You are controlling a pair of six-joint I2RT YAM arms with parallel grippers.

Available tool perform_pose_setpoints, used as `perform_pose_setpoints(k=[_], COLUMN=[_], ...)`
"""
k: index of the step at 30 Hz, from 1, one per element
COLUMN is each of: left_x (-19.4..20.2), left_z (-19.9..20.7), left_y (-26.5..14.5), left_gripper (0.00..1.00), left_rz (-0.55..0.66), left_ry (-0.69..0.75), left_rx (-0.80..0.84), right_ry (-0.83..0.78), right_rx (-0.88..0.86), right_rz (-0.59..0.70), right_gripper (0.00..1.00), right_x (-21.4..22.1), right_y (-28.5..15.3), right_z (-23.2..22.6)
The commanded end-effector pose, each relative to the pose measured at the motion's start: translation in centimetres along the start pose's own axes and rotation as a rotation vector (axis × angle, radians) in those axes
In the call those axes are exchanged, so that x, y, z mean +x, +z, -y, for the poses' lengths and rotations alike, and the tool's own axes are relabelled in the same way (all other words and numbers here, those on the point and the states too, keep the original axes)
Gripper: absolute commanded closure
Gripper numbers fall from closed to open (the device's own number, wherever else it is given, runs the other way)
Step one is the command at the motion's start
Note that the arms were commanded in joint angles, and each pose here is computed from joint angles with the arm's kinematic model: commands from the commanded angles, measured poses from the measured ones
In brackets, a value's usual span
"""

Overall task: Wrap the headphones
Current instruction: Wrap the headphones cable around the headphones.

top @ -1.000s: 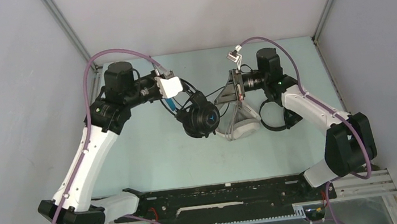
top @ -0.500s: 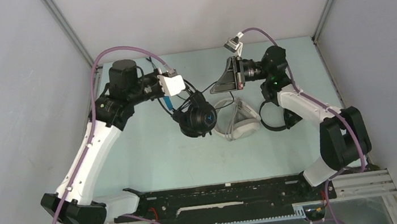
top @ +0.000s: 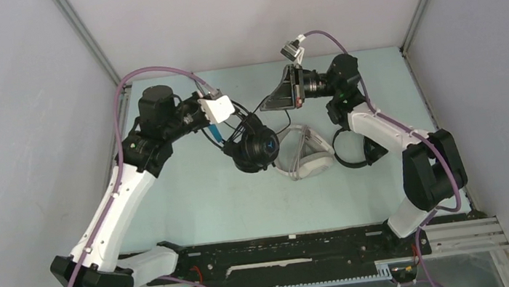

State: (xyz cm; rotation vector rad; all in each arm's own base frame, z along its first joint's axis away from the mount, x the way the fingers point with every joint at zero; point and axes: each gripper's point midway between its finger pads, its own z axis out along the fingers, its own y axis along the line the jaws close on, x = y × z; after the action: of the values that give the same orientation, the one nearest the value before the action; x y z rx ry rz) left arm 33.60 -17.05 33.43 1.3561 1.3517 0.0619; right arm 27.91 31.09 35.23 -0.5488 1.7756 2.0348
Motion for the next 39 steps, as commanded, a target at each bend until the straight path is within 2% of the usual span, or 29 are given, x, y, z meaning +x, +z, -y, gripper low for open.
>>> perform_pose_setpoints(k=[1, 23, 35, 39], left_x=[2.7, 3.5, 4.2, 4.0], left_z=[1.0, -0.5, -1.8, -1.3], left_y=[-0.6, -1.5, -2.5, -2.7], left_gripper=[1.0, 1.0, 1.0, 1.0], left_rz=[-0.102, -0.157, -0.24, -0.226], left_ry=[-0.073, -0.284, -0.523, -0.6], left_rx=[-0.002, -0.157, -0.267, -0.285], right_ry=[-0.161, -0.21, -0.205, -0.193], right_rx=[-0.035, -0.089, -0.108, -0.088], right_rz=[0.072, -0.033, -0.091, -0.12], right_gripper=[0.95, 0.86, 0.85, 0.83], right_x=[-3.1, -2.4, -0.9, -0.5], right_y=[1.0, 5.4, 7.2, 7.8], right_z=[-4.0, -7.9, -8.0, -7.6])
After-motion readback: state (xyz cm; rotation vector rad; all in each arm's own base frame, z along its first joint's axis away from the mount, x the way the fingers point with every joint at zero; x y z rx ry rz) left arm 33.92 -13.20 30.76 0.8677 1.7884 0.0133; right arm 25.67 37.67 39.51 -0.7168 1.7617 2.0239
